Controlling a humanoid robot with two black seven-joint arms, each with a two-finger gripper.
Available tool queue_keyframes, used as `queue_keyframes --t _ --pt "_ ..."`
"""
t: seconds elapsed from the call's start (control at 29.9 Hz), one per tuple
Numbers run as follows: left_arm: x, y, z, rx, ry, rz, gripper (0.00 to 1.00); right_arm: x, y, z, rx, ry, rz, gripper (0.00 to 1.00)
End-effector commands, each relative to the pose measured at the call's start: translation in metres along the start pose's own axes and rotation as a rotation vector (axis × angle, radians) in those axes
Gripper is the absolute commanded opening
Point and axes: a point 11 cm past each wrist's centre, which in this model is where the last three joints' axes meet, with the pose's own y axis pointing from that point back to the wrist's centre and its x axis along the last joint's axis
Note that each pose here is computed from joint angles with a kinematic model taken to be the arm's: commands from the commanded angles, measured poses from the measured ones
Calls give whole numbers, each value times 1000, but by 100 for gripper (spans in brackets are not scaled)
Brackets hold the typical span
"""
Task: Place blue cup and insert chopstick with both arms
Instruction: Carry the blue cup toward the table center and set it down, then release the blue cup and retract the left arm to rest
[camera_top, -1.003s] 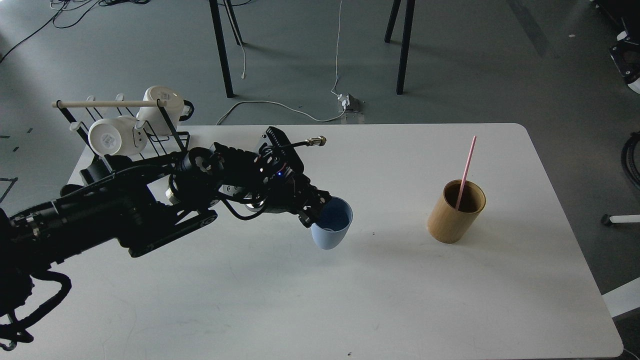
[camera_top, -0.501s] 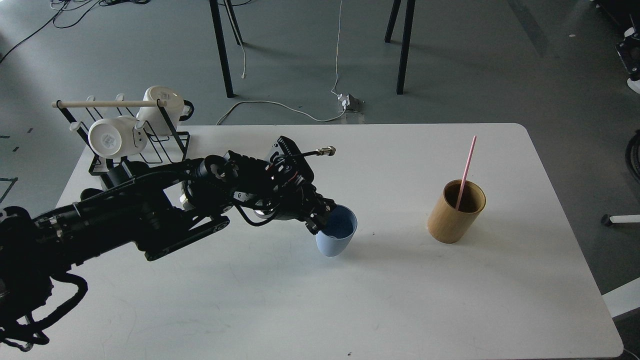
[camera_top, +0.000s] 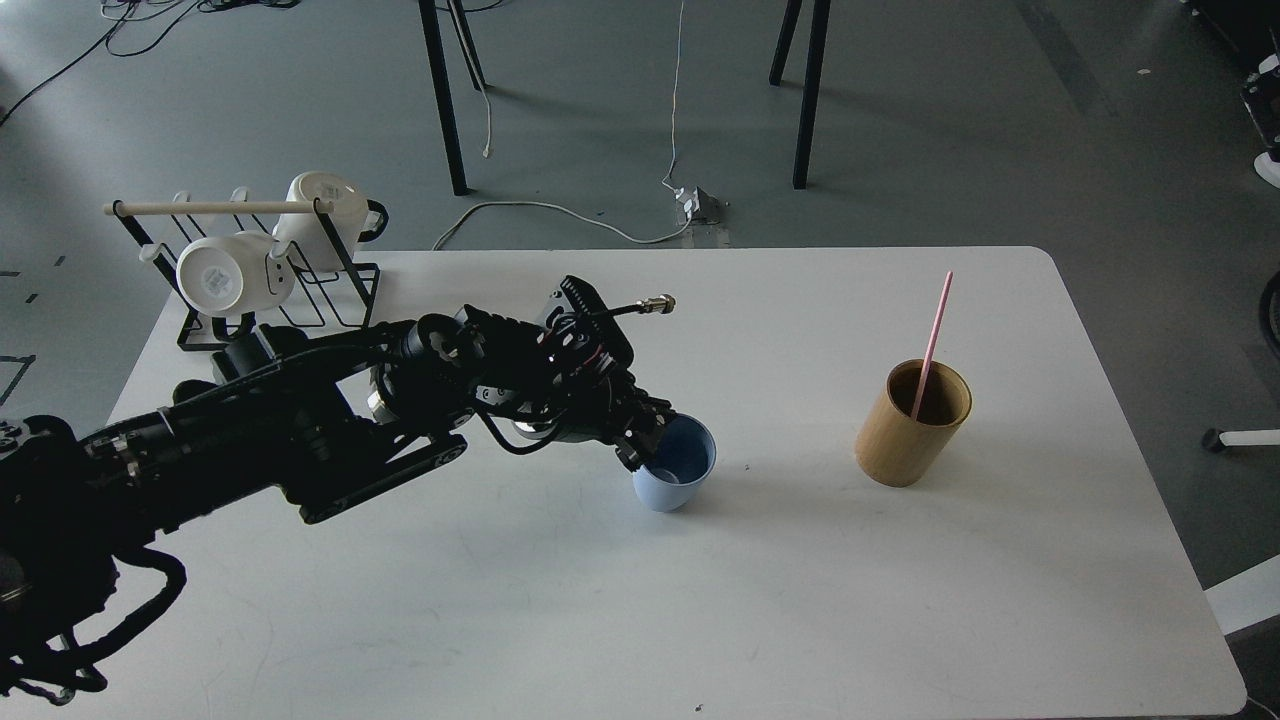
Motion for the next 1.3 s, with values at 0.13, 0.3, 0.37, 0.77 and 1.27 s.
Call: queue_keyframes --t 0.13,0.3,0.37,0.77,1.27 --pt "1 1 2 -4 -2 6 16 0 0 0 -1 1 -1 99" --pt "12 9 -3 -6 -9 40 40 -1 0 1 -5 2 -2 99" --pt "17 15 -10 6 8 77 45 0 0 0 -3 5 -2 99" --pt "100 108 -81 -210 857 725 99 -24 14 -11 -169 232 -100 99" --pt "65 198 -198 -612 1755 1317 100 -108 29 39 -429 933 -373 99"
